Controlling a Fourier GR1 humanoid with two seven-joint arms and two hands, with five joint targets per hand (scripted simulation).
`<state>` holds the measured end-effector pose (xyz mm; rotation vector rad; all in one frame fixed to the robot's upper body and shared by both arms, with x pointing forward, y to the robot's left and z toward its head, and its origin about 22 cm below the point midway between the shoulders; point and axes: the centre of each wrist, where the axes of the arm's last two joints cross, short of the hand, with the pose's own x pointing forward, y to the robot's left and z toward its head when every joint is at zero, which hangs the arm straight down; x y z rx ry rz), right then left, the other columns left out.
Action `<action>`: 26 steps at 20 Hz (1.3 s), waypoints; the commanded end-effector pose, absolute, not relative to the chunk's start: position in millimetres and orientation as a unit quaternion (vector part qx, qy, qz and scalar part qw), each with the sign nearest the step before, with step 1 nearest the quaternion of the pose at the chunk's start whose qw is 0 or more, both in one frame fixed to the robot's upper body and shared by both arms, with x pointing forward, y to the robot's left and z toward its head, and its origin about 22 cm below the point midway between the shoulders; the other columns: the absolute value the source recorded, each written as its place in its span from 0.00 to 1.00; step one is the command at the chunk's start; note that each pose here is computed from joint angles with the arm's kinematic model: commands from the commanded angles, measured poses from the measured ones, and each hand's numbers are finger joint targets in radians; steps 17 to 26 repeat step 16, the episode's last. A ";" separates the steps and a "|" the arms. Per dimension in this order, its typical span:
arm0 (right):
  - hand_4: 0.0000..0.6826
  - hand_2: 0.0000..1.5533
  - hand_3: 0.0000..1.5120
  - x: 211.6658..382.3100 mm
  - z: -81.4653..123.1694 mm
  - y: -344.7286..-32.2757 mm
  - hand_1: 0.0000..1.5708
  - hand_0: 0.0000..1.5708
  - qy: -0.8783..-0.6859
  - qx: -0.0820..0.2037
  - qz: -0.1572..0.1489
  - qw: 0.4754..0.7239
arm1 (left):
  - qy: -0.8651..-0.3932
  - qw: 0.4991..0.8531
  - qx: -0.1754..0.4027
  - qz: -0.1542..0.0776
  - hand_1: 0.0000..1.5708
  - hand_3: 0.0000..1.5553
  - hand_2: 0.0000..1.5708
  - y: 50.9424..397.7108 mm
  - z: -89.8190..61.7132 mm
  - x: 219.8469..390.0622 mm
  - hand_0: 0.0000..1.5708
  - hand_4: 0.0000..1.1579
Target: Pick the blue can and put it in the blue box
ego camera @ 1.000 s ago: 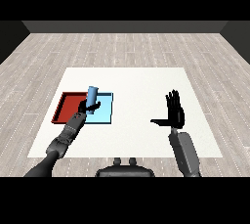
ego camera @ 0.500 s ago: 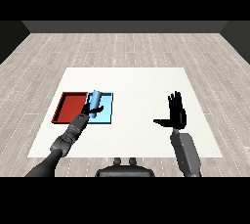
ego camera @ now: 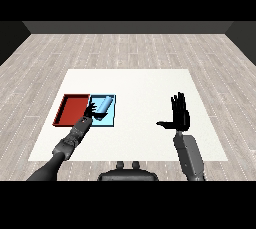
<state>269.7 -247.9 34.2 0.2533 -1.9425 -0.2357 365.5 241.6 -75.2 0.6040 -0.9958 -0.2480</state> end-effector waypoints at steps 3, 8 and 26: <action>0.00 0.00 0.00 269.2 36.3 -244.8 0.00 0.00 -0.824 0.118 -0.103 0.545 | -0.551 0.752 0.361 -0.005 0.00 0.00 0.00 242.8 -79.4 359.4 0.00 0.00; 0.00 0.00 0.00 261.7 49.5 -258.8 0.00 0.00 -0.830 0.121 -0.095 0.536 | -0.713 0.642 0.280 0.013 0.00 0.00 0.00 237.1 -49.6 375.5 0.00 0.00; 0.00 0.00 0.00 254.4 35.9 -259.2 0.00 0.00 -0.814 0.101 -0.068 0.567 | -0.836 0.538 0.105 0.008 0.00 0.00 0.00 212.2 -41.3 349.2 0.00 0.00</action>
